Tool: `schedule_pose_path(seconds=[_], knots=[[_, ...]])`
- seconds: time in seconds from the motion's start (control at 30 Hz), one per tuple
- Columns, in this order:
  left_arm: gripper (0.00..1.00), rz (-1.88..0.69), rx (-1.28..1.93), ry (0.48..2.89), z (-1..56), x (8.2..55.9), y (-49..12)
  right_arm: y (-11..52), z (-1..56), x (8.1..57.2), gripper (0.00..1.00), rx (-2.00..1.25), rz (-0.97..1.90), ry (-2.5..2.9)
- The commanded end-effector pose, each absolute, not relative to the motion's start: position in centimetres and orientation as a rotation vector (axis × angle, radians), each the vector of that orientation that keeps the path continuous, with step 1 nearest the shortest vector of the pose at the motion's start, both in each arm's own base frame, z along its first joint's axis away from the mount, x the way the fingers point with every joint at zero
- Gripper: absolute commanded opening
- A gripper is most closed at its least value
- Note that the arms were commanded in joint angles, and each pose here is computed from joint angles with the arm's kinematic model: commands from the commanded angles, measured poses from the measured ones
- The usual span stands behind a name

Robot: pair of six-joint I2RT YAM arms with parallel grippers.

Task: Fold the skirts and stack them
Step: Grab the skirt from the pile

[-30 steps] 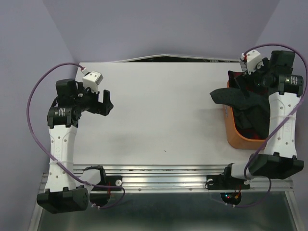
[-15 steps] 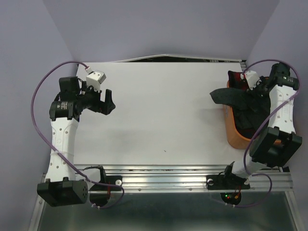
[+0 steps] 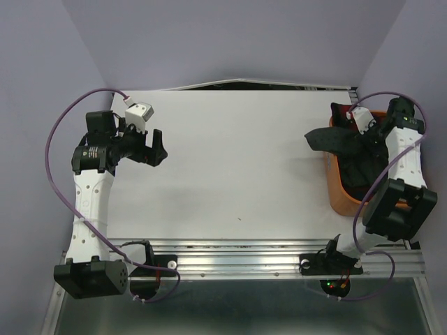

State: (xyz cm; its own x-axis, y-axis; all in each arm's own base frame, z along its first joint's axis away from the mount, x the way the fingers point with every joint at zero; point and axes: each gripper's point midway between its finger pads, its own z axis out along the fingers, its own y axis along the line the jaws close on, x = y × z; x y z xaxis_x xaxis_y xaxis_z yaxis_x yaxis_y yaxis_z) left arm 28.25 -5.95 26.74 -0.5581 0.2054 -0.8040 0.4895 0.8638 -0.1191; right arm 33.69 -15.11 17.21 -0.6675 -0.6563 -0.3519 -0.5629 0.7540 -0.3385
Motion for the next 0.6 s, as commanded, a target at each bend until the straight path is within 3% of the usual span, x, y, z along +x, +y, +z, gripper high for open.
schedule_pose_path(seconds=[0.0, 0.13, 0.17, 0.27, 0.43, 0.57], knots=[[0.99, -0.392, 0.51, 2.086, 29.2, 28.3, -6.0, -16.2, 24.8, 36.5, 0.01, -0.785, -0.466, 2.303], [0.99, -0.395, 0.496, 2.075, 29.6, 28.5, -6.1, -15.3, 34.4, 37.0, 0.01, -0.618, -0.526, 2.089], [0.99, -0.394, 0.496, 2.072, 29.7, 28.5, -6.1, -15.3, 34.5, 37.0, 0.01, -0.617, -0.526, 2.088], [0.99, -0.396, 0.487, 2.061, 30.0, 28.8, -6.1, -13.8, 43.8, 37.0, 0.01, -0.523, -0.543, 1.863], [0.99, -0.405, 0.465, 2.038, 30.8, 29.6, -6.2, -8.6, 53.4, 36.2, 0.01, -0.518, -0.348, 1.573], [0.99, -0.434, 0.454, 2.024, 31.5, 30.2, -6.6, -5.1, 57.5, 35.5, 0.01, -0.516, -0.167, 1.445]])
